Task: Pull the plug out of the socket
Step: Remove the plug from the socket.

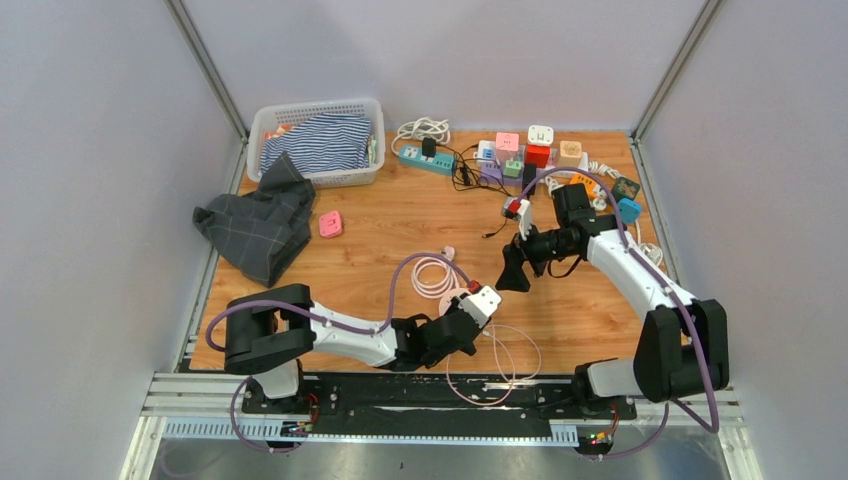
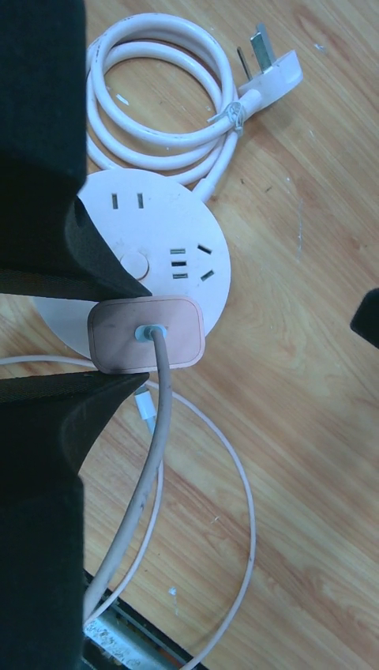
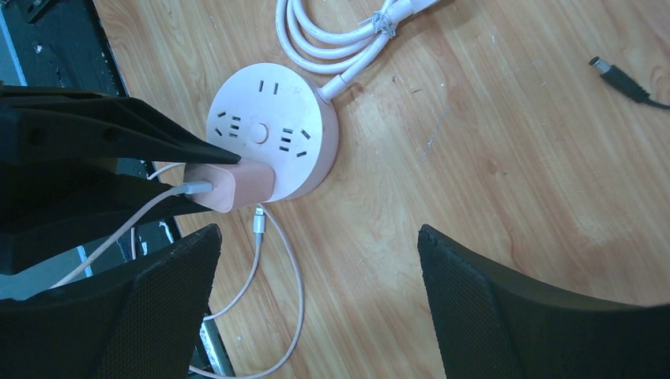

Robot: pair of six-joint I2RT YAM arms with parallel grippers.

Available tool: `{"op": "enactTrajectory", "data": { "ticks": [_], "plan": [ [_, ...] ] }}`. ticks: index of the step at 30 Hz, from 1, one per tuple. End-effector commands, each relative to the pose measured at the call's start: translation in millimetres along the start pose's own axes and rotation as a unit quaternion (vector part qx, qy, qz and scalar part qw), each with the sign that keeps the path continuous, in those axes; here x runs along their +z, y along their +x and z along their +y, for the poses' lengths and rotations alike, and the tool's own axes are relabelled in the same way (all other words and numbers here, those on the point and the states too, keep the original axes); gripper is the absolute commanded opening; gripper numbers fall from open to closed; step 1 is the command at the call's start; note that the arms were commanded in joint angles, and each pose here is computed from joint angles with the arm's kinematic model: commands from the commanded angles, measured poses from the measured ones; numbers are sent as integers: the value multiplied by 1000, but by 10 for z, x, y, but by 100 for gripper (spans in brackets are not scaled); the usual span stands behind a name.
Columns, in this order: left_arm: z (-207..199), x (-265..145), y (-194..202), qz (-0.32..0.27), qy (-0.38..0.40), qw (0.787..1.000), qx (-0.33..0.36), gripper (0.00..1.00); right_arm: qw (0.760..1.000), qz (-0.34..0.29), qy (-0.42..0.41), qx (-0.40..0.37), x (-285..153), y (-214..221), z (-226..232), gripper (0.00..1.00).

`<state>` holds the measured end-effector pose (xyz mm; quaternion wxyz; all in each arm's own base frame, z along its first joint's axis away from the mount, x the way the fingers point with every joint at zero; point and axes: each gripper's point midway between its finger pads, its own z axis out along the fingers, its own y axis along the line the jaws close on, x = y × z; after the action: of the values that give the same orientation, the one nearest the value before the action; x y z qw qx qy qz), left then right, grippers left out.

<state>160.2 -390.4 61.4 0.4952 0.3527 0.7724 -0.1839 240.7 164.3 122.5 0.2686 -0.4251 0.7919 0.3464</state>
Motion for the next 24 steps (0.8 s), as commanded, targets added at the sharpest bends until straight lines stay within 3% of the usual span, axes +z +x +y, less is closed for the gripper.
{"op": "enactTrajectory", "data": {
  "ticks": [1, 6, 10, 12, 24],
  "plan": [
    [-157, -69, 257, 15, 63, 997, 36, 0, 999, 0, -26, 40, 65, 60, 21, 91],
    [-268, -58, 265, -11, 104, 993, 63, 0, 997, 12, -50, 65, 140, 124, 49, 75],
    [-342, -34, 261, -30, 132, 986, 98, 0, 995, 24, -75, 69, 183, 148, 112, 44],
    [-385, -17, 270, -33, 152, 981, 121, 0, 994, 32, -85, 64, 204, 160, 150, 34],
    [-412, -7, 318, -68, 199, 967, 141, 0, 990, 79, -112, 33, 379, 251, 297, 6]
  ]
}}
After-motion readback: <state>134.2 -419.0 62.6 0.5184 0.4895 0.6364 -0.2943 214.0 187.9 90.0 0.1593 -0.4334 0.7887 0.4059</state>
